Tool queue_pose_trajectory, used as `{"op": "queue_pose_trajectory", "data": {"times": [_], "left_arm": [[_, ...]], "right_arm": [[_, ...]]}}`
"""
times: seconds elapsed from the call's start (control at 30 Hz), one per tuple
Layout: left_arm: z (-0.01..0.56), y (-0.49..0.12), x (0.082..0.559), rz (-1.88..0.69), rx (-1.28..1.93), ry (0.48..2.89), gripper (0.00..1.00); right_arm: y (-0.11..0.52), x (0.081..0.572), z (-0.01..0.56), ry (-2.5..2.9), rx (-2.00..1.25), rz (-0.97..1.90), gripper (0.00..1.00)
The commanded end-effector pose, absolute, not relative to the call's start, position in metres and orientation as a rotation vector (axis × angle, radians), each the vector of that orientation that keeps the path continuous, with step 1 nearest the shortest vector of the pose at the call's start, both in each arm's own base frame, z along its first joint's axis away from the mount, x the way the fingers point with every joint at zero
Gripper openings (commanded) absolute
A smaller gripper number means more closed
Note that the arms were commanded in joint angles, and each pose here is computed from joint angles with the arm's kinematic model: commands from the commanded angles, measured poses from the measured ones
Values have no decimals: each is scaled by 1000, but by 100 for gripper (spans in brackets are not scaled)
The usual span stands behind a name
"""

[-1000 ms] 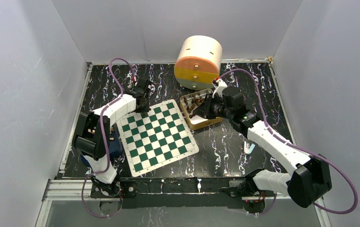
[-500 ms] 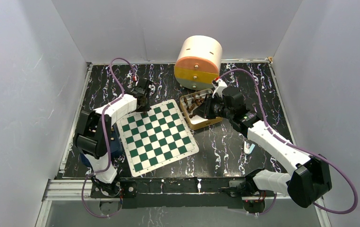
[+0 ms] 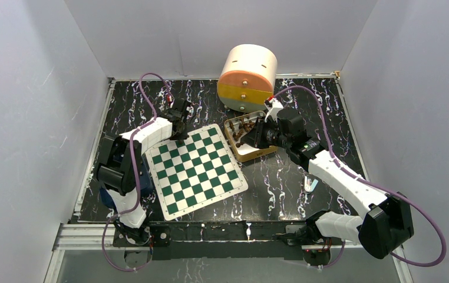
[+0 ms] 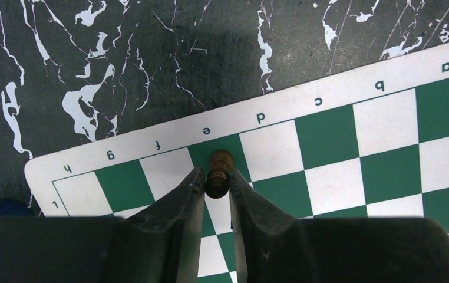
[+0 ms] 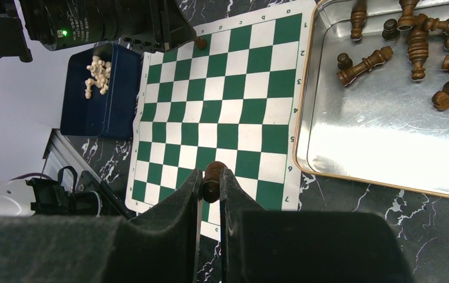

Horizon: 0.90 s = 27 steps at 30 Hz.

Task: Set up the chess pieces on the board
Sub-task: Place the chess piece on the chessboard.

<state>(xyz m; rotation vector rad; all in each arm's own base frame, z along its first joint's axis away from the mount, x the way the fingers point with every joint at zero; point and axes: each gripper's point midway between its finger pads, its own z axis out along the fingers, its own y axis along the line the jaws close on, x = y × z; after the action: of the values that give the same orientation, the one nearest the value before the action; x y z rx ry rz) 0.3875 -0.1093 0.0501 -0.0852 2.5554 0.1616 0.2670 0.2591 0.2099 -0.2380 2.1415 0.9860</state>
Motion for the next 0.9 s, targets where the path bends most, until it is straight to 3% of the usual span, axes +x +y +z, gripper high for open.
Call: {"op": "queue_pose_trajectory", "data": {"times": [0.0, 0.17, 0.87], "left_arm": [[60, -103, 391, 199, -97, 2522, 23], [63, -101, 391, 205, -93, 2518, 31], [137, -117, 387, 4, -125, 2444, 42]], "right_arm": [[264, 274, 231, 2057, -266, 997, 9], [264, 274, 231, 2057, -265, 1000, 9], [267, 274, 227, 2075, -253, 1017, 9]]}}
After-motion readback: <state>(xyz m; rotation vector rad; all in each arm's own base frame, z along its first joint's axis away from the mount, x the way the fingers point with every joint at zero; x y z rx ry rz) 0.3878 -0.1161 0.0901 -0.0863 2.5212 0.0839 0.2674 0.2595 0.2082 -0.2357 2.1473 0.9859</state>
